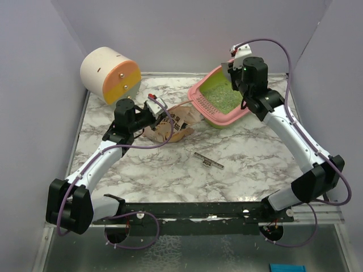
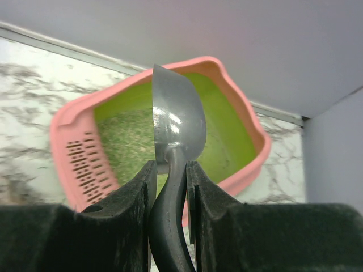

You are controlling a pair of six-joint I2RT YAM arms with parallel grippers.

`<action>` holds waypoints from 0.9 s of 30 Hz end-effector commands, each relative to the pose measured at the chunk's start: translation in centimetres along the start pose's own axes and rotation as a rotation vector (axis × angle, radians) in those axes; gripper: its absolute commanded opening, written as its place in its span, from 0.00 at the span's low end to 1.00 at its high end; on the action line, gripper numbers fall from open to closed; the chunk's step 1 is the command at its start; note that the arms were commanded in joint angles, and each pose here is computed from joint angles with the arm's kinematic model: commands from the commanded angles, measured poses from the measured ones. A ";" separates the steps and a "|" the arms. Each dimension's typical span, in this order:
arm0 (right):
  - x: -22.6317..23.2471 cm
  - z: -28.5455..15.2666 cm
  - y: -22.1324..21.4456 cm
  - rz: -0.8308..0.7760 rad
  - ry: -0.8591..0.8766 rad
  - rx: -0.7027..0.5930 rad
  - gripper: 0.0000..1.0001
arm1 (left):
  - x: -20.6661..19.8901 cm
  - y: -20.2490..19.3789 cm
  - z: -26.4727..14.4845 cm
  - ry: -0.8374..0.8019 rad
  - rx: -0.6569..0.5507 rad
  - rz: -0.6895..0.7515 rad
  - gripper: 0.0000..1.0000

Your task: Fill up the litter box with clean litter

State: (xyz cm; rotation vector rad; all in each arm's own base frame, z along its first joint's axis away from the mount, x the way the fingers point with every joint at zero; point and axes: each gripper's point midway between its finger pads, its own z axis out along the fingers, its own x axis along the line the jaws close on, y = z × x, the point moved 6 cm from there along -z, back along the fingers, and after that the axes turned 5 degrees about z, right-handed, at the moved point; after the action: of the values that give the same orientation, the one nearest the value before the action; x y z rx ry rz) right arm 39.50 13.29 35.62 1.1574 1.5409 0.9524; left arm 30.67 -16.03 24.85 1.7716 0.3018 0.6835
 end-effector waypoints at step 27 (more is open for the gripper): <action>1.4 -18.8 -6.8 0.455 0.494 0.164 0.01 | 1.5 8.2 -3.7 0.192 -0.232 -0.042 0.98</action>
State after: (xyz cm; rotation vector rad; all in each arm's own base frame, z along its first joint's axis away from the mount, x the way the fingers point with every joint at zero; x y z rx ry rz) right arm 22.52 11.97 34.38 1.4281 1.7232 1.4504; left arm 29.54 -15.07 29.07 1.6391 0.3515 0.7840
